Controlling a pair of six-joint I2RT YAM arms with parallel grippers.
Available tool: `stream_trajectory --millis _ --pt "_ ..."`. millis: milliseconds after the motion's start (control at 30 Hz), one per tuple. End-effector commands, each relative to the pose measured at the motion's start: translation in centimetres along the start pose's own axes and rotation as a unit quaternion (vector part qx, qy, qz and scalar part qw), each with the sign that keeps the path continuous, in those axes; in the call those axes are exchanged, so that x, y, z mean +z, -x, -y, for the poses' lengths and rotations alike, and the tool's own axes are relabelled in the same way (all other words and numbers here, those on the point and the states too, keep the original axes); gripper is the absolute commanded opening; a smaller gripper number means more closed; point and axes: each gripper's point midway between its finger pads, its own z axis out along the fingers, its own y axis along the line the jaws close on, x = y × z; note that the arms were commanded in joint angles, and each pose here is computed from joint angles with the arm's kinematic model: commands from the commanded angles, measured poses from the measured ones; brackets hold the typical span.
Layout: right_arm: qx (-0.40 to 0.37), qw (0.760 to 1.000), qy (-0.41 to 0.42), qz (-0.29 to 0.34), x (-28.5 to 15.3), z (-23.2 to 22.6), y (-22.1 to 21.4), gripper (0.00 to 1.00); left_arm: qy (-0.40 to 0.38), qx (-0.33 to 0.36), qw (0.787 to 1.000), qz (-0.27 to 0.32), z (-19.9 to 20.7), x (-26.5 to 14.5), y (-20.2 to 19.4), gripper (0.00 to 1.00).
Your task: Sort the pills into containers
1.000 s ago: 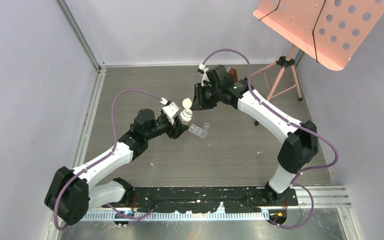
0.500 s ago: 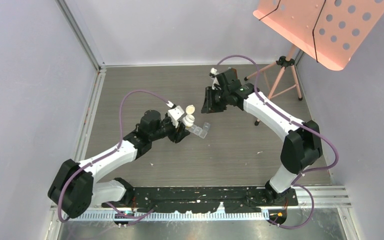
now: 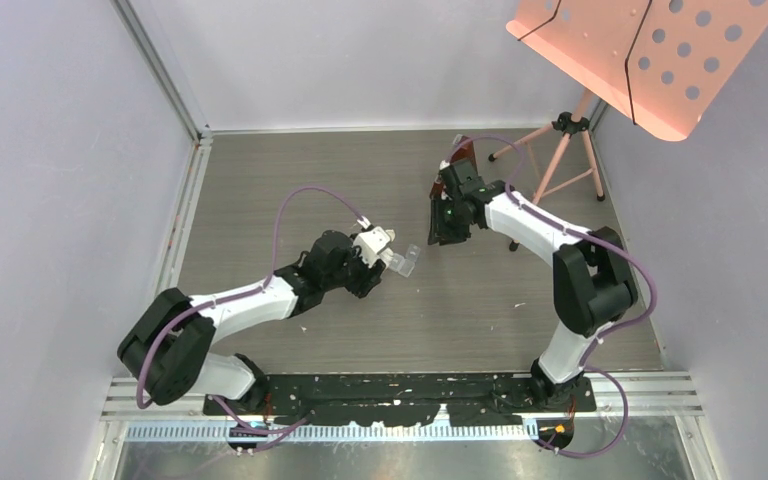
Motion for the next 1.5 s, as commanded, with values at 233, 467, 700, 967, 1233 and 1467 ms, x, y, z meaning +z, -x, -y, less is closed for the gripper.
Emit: stream_trajectory --millis 233,467,700,967,1233,1467 --pt "-0.016 1.0 0.003 -0.002 5.3 0.4 -0.1 0.37 0.05 0.016 0.999 0.014 -1.5 1.0 1.9 0.0" --pt "-0.019 0.999 0.03 -0.016 6.1 -1.0 -2.0 0.36 0.063 0.028 0.998 0.006 -1.9 1.4 1.6 0.0" --pt "-0.014 0.999 0.042 -0.028 6.0 -2.1 -4.9 0.35 0.063 0.04 0.997 0.002 -1.9 1.4 0.8 0.0" --pt "-0.004 0.998 0.061 -0.022 5.5 -3.0 -6.0 0.34 0.064 0.073 0.995 -0.01 -2.1 1.3 -0.4 0.0" --pt "0.068 0.997 0.021 -0.037 5.0 -1.3 -7.1 0.33 0.055 0.101 0.993 -0.025 -1.4 1.2 -1.4 0.0" --pt "0.071 0.996 -0.032 -0.031 4.6 2.0 -7.7 0.33 0.057 0.114 0.991 -0.042 -0.6 1.5 -1.8 0.0"
